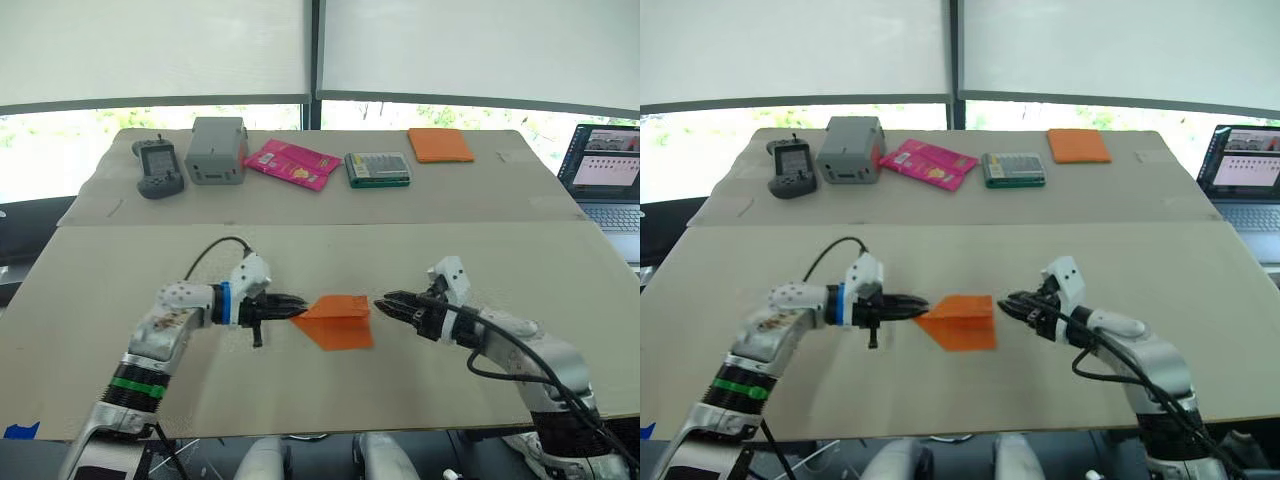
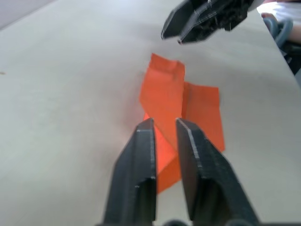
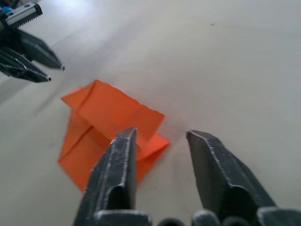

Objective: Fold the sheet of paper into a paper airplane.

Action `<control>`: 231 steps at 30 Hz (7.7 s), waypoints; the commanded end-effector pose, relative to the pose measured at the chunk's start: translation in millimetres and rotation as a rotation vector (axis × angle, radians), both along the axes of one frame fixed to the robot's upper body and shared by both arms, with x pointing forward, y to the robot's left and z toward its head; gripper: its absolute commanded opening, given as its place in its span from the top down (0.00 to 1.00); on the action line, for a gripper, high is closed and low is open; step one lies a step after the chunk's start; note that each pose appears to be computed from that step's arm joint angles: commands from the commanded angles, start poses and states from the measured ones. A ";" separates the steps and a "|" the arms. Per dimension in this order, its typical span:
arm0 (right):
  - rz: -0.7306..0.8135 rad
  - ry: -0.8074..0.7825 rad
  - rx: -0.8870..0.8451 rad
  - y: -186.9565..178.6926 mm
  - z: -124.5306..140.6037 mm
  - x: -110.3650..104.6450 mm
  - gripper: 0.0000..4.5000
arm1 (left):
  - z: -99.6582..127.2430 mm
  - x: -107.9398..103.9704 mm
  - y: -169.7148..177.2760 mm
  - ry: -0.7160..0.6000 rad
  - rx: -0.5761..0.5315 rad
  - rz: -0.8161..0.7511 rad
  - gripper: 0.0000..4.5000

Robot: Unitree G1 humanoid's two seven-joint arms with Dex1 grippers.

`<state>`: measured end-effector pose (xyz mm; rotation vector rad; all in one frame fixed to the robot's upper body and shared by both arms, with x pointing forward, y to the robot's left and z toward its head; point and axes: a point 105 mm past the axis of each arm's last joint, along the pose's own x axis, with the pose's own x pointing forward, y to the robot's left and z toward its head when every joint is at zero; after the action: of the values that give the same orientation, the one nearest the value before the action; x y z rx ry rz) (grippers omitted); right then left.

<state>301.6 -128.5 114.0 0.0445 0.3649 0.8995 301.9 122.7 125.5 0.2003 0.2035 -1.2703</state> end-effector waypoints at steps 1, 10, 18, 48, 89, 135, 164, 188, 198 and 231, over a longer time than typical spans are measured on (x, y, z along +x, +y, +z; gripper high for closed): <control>0.036 0.010 0.021 3.9 11.2 2.3 0.27 | 19.0 -6.4 4.5 -0.021 -0.043 0.026 0.51; 0.121 0.199 0.094 18.2 -8.7 8.0 0.00 | 14.2 -11.5 22.4 -0.033 0.016 0.152 0.07; 0.232 0.257 0.208 26.8 -5.4 9.3 0.25 | -4.8 -9.4 28.1 -0.032 0.076 0.192 0.06; 0.513 -0.856 -0.253 49.8 111.5 31.1 1.00 | -20.3 -24.7 41.1 0.202 -0.061 0.198 0.06; 0.394 -0.858 -0.427 11.8 51.6 24.8 0.36 | -19.1 -22.8 35.9 0.202 -0.047 0.168 0.06; 0.663 -1.095 -0.723 31.8 -59.8 -39.0 0.98 | -7.5 -1.9 26.1 0.157 -0.089 0.165 0.06; 0.245 -0.756 -0.464 32.7 28.3 40.8 0.98 | -4.4 10.9 17.2 0.167 -0.089 0.161 0.06; 0.562 -0.773 -0.486 85.9 -20.4 -5.0 0.98 | -14.2 23.4 36.1 0.204 -0.079 0.289 0.06; 0.354 -0.786 -0.426 49.7 40.6 17.6 0.98 | 9.2 -23.0 17.3 0.293 -0.177 0.002 0.06; 0.304 -0.714 -0.527 16.9 50.7 14.9 1.00 | -74.6 -39.7 -63.4 0.332 0.128 -0.203 1.00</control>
<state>319.4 -114.4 152.0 -0.8005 -0.0281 1.0265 258.5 60.8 60.5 0.0827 0.5466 -1.5301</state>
